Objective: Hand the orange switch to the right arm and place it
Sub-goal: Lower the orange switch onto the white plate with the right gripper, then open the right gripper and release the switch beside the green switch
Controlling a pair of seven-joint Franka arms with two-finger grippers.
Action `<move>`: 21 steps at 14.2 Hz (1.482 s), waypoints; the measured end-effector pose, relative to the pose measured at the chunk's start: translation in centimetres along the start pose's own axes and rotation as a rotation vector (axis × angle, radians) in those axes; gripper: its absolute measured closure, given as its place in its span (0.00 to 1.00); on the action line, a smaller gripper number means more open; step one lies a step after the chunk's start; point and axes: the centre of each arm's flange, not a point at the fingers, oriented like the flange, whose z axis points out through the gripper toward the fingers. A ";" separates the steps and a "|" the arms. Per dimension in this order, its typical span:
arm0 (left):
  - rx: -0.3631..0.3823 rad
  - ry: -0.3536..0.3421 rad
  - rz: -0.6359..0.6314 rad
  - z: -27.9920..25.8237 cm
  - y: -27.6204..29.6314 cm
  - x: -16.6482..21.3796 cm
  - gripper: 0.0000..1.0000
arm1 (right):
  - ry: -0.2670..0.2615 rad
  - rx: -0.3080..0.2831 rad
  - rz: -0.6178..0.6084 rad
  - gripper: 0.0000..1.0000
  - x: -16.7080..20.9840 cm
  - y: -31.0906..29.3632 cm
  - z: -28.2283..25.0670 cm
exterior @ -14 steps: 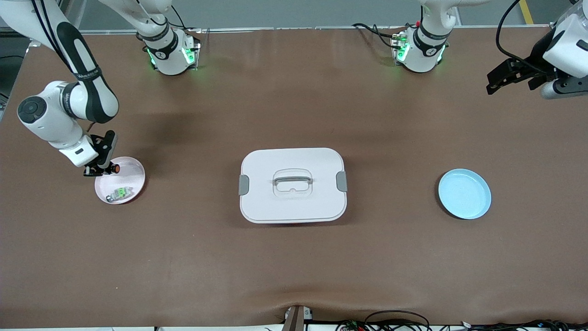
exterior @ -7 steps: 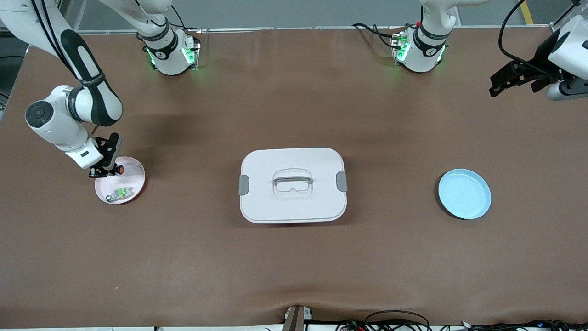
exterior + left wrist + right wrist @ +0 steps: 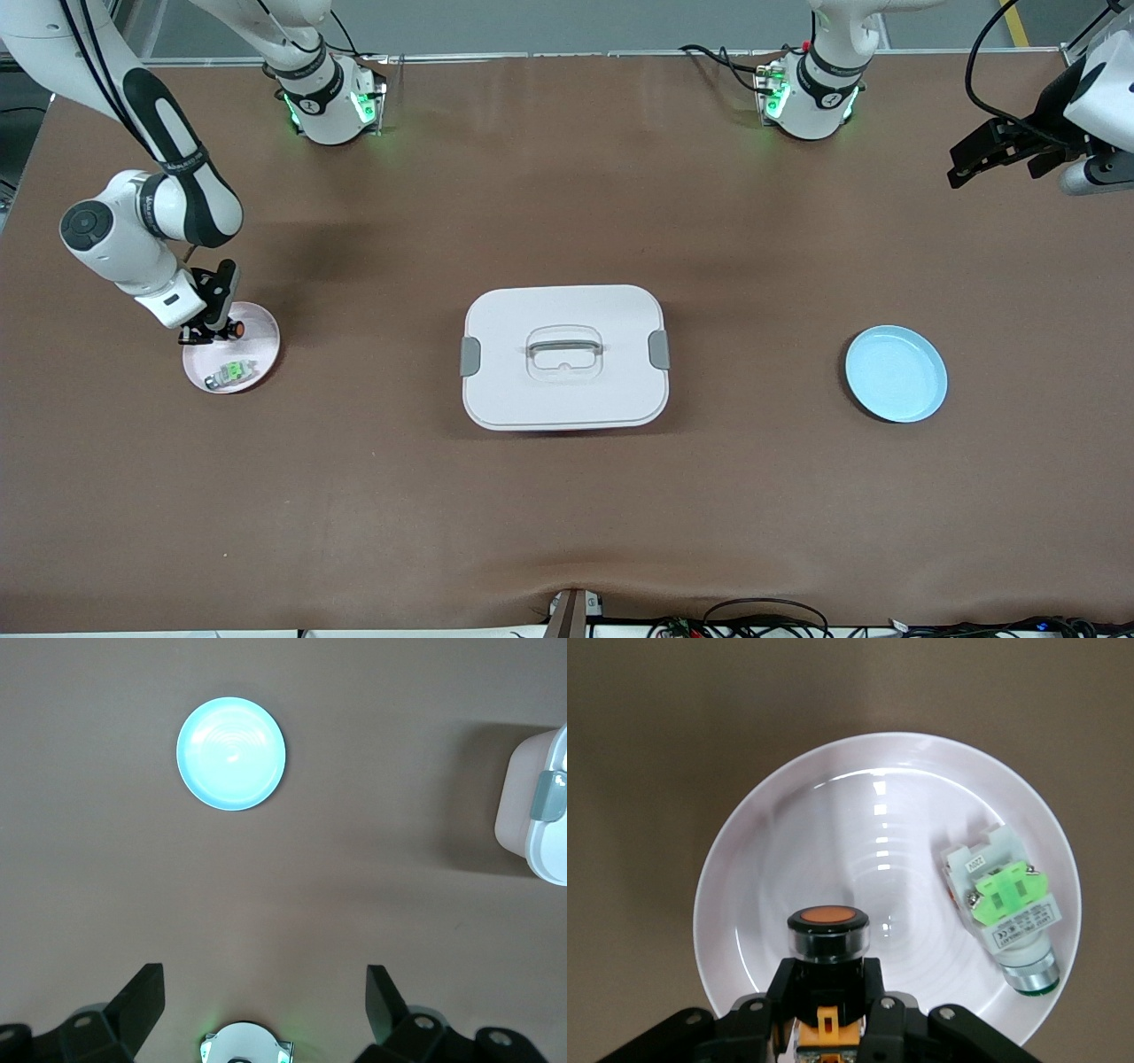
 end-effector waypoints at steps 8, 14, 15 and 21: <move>0.000 0.000 -0.005 0.0 -0.3 0.1 0.00 | 0.000 -0.001 0.000 0.59 0.0 -0.1 0.4; 0.000 -0.001 -0.008 0.1 -0.4 0.1 0.00 | -0.001 -0.012 -0.001 0.02 0.0 0.2 0.3; -0.001 -0.001 -0.009 0.1 -0.4 0.1 0.00 | -0.002 -0.018 -0.001 0.00 0.0 0.3 0.1; -0.001 -0.002 -0.011 0.1 -0.7 0.2 0.00 | -0.018 -0.108 0.017 0.00 -0.5 2.4 -3.7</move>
